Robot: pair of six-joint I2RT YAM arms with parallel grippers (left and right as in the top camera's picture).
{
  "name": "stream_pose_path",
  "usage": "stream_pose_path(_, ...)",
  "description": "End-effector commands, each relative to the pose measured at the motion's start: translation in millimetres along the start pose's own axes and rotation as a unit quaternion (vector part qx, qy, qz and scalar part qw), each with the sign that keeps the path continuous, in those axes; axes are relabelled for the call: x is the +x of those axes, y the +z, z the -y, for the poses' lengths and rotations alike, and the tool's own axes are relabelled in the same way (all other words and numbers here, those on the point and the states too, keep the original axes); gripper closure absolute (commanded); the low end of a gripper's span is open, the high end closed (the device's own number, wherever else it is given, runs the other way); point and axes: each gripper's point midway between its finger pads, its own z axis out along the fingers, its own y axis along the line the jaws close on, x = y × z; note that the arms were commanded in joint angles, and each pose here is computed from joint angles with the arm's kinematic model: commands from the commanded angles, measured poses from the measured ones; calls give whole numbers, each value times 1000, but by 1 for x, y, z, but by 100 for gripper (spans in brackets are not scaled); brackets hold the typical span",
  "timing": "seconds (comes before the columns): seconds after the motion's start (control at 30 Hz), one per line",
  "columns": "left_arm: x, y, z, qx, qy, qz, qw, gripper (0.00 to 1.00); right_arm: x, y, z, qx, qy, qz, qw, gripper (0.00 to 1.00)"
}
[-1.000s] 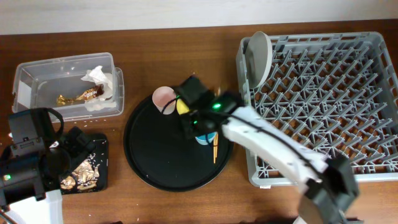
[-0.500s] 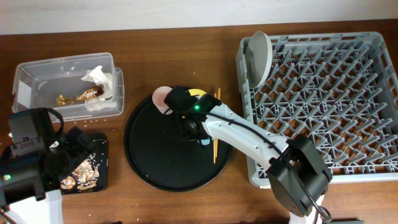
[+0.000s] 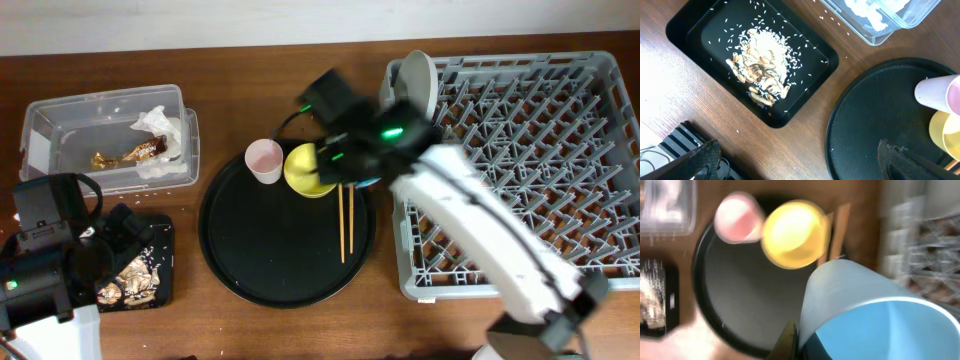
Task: Sort waste into correct bins and load items into the dishwasher rack
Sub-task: 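Place the blue cup upside down in the dish rack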
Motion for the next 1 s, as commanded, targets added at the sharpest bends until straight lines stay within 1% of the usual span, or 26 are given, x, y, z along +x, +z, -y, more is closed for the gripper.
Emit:
stream_pose_path(0.0,-4,-5,0,5,-6,9,1000,1,-28,-40,77,14,67,39,997,96)
stream_pose_path(0.07,-4,-5,0,5,-6,9,1000,1,-29,-42,115,-29,64,6,997,96)
stream_pose_path(0.1,-4,-5,0,5,-6,9,1000,1,-28,-40,137,-48,77,-12,996,96)
stream_pose_path(0.13,-4,-5,0,5,-6,9,1000,1,-28,-38,147,-76,80,-22,994,96)
stream_pose_path(0.2,-4,-5,0,5,-6,9,1000,1,-27,-34,151,-177,66,-31,982,96)
stream_pose_path(0.27,-4,-5,0,5,-6,9,1000,1,-17,-26,155,-288,64,-33,955,96)
stream_pose_path(0.3,-4,-5,0,5,-6,9,1000,1,-13,-21,157,-318,67,-30,945,96)
stream_pose_path(0.33,-4,-5,0,5,-6,9,1000,1,-8,-15,158,-370,78,-19,925,96)
stream_pose_path(0.43,-4,-5,0,5,-6,9,1000,1,4,14,180,-435,141,11,889,96)
stream_pose_path(0.5,-4,-5,0,5,-6,9,1000,1,9,29,199,-456,182,28,871,96)
stream_pose_path(0.53,-4,-5,0,5,-6,9,1000,1,11,35,208,-457,201,24,866,96)
stream_pose_path(0.7,-4,-5,0,5,-6,9,1000,1,17,55,234,-453,247,13,857,96)
stream_pose_path(0.8,-4,-5,0,5,-6,9,1000,1,18,60,236,-450,248,11,858,96)
stream_pose_path(0.87,-4,-5,0,5,-6,9,1000,1,26,65,243,-427,260,-7,866,96)
stream_pose_path(0.9,-4,-5,0,5,-6,9,1000,1,31,70,246,-409,257,-19,875,96)
stream_pose_path(0.97,-4,-5,0,5,-6,9,1000,1,36,73,248,-396,257,-30,881,96)
